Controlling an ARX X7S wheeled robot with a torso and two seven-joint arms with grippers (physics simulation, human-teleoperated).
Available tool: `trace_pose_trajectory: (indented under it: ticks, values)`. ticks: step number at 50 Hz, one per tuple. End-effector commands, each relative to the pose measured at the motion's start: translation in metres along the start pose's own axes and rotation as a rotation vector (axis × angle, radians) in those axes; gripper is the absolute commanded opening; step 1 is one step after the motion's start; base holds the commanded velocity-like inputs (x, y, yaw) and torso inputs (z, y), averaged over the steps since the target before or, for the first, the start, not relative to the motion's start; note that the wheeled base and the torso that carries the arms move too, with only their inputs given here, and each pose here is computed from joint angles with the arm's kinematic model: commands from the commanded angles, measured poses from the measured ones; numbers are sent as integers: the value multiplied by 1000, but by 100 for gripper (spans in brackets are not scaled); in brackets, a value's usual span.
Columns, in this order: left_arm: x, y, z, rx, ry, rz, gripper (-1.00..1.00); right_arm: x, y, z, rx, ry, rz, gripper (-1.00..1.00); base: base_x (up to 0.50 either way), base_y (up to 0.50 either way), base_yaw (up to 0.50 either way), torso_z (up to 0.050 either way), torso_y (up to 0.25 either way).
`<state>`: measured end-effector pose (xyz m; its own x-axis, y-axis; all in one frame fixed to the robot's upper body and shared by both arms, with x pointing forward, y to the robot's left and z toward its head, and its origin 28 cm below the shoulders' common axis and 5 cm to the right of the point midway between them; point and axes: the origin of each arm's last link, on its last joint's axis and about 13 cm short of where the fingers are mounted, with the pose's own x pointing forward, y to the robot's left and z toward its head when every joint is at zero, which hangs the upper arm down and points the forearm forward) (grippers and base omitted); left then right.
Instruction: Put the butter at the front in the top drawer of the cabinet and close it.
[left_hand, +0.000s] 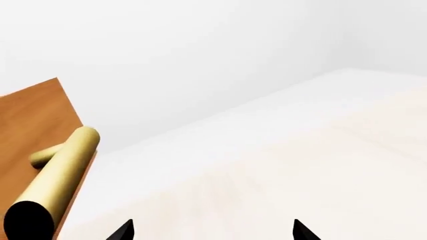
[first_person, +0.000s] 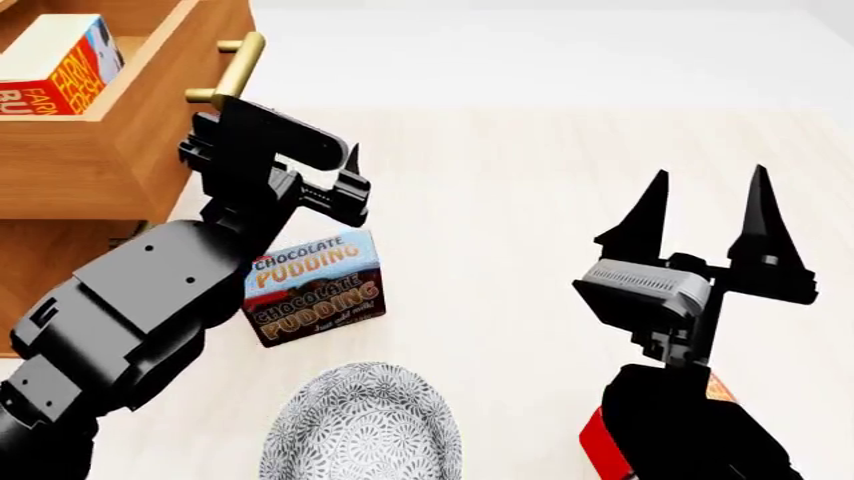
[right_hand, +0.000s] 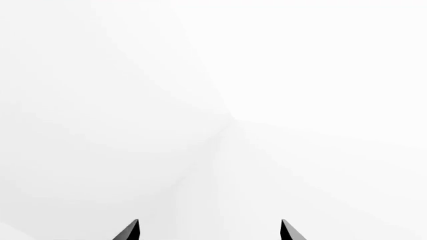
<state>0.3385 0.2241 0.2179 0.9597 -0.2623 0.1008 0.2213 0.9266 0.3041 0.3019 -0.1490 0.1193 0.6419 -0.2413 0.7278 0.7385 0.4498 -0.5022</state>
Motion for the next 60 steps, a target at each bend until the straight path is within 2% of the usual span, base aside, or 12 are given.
trace_pose_trajectory:
  ticks: [1,14,33,60]
  values:
    - [-7,21,-5,14,21,73,100,1,1,1,-2,-3,4,100,0,0,0,0,0]
    - [-16,44,-13,31,54,164,100,2,1,3,-7,-9,6,100,0,0,0,0,0]
    - [-24,76,-4,26,63,268,100,1,3,2,-17,-5,16,100,0,0,0,0,1]
    - [-13,138,-19,60,209,552,100,-4,-3,-1,-29,9,7,100,0,0,0,0,1]
